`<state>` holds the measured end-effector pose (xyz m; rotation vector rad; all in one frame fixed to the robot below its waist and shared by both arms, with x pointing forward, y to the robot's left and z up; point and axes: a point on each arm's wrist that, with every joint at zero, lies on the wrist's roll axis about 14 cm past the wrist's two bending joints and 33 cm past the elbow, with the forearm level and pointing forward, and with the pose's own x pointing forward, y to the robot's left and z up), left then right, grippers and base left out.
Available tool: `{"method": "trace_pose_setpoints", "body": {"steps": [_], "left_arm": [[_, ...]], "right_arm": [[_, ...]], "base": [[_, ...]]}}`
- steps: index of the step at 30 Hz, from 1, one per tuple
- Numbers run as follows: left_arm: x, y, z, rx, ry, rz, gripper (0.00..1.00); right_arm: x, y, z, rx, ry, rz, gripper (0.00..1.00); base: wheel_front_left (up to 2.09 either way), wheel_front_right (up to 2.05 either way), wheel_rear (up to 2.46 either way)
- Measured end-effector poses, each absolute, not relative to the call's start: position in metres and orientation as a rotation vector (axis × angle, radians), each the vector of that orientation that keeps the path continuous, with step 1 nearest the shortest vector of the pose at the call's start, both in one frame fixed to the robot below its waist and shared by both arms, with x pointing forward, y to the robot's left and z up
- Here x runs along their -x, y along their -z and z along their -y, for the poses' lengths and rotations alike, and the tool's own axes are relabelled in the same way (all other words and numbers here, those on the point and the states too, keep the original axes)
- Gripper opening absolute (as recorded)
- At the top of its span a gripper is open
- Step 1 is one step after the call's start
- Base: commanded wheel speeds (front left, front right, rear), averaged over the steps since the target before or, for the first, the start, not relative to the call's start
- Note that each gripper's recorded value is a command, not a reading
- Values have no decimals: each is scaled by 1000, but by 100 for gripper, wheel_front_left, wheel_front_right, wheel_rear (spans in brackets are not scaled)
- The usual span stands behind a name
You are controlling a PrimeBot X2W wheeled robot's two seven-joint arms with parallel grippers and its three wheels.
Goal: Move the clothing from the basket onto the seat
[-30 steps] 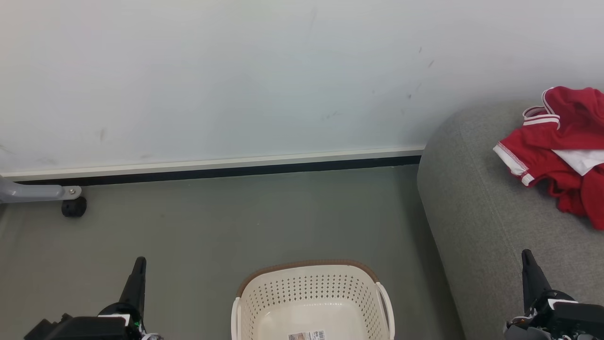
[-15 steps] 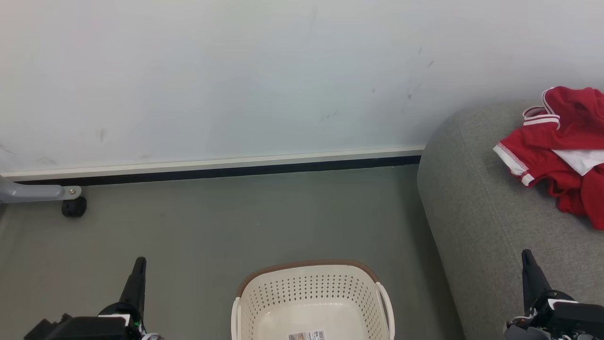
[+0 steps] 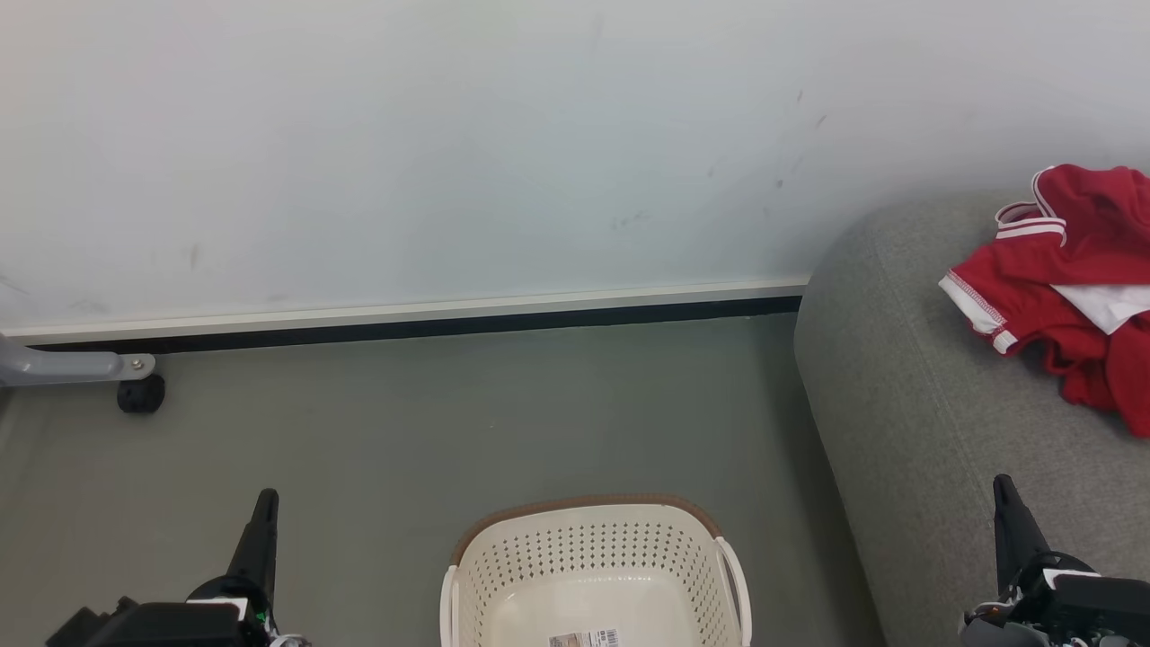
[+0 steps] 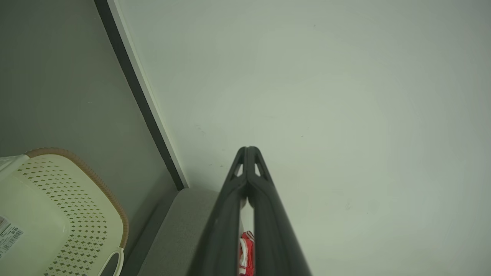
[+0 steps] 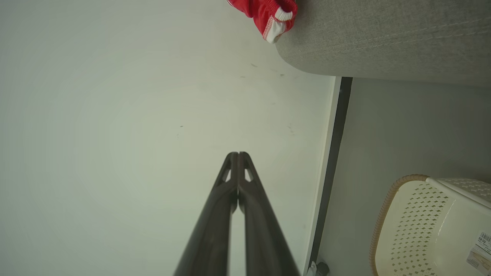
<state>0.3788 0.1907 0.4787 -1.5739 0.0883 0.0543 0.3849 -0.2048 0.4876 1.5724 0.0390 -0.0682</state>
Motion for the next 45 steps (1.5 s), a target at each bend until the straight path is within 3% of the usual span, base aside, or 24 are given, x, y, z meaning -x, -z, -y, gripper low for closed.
{"method": "trace_pose_setpoints", "body": {"steps": [45], "left_arm": [[-379, -479, -191, 1574, -54, -89, 0]], "right_arm": [[-385, -488, 205, -1572, 68, -39, 0]], "base": [[0, 0, 0]]}}
